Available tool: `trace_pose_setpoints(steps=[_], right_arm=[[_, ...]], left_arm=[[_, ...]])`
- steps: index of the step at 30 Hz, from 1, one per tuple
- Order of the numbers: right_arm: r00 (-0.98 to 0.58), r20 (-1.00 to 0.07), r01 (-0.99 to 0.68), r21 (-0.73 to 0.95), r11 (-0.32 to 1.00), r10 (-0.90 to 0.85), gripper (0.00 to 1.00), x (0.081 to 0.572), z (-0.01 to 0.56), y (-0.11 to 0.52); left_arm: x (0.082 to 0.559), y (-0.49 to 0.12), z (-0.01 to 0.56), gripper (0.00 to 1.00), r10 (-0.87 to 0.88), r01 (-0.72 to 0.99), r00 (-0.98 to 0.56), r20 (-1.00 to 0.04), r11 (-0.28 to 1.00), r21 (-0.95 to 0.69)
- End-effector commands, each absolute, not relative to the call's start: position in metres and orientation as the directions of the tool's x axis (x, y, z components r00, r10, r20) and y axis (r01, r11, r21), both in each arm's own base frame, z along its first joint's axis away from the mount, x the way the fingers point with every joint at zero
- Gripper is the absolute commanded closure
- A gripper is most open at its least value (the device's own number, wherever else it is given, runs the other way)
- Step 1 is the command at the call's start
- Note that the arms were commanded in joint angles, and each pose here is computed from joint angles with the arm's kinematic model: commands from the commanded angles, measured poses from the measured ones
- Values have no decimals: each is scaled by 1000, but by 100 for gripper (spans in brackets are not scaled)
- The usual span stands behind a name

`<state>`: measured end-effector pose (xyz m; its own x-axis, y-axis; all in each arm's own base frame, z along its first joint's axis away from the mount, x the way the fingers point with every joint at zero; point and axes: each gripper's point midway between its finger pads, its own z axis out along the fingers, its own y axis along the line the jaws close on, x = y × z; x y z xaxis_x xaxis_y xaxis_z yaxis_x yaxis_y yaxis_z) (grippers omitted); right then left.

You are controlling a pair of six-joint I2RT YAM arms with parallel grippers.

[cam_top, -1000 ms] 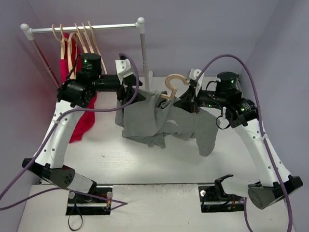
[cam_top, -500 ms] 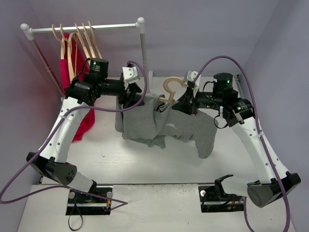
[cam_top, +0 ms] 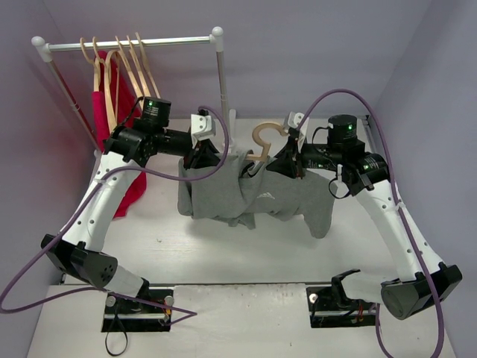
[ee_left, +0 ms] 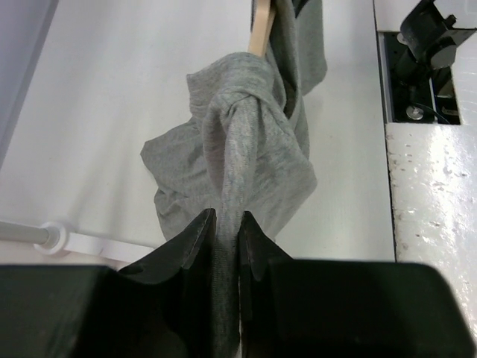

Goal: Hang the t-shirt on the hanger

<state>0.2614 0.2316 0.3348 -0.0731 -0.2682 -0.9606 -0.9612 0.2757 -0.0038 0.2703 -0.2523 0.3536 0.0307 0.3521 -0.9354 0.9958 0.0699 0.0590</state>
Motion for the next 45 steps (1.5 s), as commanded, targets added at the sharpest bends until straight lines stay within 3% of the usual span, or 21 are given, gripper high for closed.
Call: trace_pose_setpoints(steps=[1, 6, 9, 18, 22, 27, 35, 40, 45], right_arm=[[22, -975, -965, -79, 252, -222, 100, 260, 357, 236], [7, -968, -943, -89, 320, -249, 92, 265, 348, 228], [-18, -961, -921, -91, 380, -275, 80, 270, 336, 219], [-71, -947, -832, -117, 542, -313, 64, 271, 317, 188], [-52, -959, -827, -114, 550, -278, 42, 268, 338, 189], [2, -971, -809, -141, 571, -237, 26, 268, 375, 188], [110, -978, -671, -205, 712, -178, 22, 281, 455, 165], [175, -976, -447, -194, 873, -127, 22, 299, 522, 127], [221, -972, -236, -139, 962, -86, 21, 306, 565, 89]], left_arm=[[252, -250, 379, 100, 284, 987, 150, -947, 16, 161], [241, -248, 371, 100, 283, 993, 110, -953, 11, 117], [238, -243, 367, 100, 303, 991, 109, -947, 36, 126], [234, -235, 368, 100, 316, 986, 111, -942, 85, 144], [242, -242, 373, 100, 239, 984, 77, -968, 136, 112], [259, -251, 400, 100, 70, 962, 132, -989, 229, 145], [281, -242, 438, 100, -25, 885, 207, -978, 430, 177], [264, -231, 510, 100, -97, 861, 272, -957, 469, 197], [262, -208, 572, 100, -117, 781, 312, -943, 596, 185]])
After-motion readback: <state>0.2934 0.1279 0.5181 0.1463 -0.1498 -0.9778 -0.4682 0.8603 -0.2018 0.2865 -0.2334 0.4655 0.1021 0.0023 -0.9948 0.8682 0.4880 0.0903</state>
